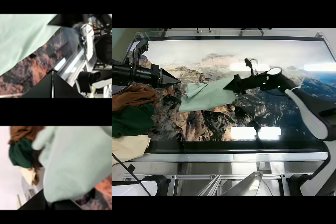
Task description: Fold the shirts.
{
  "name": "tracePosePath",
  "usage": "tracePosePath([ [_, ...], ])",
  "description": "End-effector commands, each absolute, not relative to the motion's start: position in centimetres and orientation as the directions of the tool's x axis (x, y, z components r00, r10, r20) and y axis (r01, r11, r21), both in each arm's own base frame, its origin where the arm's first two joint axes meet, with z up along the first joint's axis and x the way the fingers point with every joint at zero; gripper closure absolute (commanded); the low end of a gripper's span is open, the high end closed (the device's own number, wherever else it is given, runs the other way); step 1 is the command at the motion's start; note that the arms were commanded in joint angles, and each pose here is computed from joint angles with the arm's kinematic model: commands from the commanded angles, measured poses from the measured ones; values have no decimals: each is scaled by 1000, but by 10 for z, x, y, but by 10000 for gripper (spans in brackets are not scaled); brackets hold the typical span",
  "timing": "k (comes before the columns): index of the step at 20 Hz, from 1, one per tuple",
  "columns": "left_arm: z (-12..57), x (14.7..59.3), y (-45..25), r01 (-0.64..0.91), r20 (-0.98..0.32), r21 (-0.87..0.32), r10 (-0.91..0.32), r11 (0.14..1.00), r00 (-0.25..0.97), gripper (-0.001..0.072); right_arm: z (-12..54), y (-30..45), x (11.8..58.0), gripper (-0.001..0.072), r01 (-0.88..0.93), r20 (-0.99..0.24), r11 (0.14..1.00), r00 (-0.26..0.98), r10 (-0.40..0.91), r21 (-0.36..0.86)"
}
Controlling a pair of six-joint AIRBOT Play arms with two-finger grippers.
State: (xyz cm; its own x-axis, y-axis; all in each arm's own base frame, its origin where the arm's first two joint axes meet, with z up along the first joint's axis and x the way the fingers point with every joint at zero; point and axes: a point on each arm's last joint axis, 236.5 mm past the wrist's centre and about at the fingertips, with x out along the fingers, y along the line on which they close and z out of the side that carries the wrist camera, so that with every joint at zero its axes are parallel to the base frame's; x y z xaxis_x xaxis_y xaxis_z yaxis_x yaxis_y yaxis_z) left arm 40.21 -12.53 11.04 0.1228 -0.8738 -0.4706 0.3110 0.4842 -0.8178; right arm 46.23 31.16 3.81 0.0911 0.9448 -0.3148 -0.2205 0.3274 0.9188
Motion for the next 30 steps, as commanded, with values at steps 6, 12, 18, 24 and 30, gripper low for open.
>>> tracePosePath([
  [6,116,368,-130,313,-449,-852,-893,421,-21,703,266,94,447,694,-260,-368,632,630,684,730],
  [12,115,367,-136,312,-450,-852,-892,420,-30,703,274,-90,426,694,69,-433,758,852,293,649],
  [18,115,361,-158,336,-454,-849,-888,407,-71,703,201,-243,425,693,322,-498,665,863,86,674],
  [24,111,381,-162,343,-468,-829,-884,442,8,703,263,-278,439,694,276,-420,754,908,0,596],
  [30,111,380,-162,349,-469,-827,-883,441,7,703,179,-304,328,695,650,-818,615,575,-14,446],
])
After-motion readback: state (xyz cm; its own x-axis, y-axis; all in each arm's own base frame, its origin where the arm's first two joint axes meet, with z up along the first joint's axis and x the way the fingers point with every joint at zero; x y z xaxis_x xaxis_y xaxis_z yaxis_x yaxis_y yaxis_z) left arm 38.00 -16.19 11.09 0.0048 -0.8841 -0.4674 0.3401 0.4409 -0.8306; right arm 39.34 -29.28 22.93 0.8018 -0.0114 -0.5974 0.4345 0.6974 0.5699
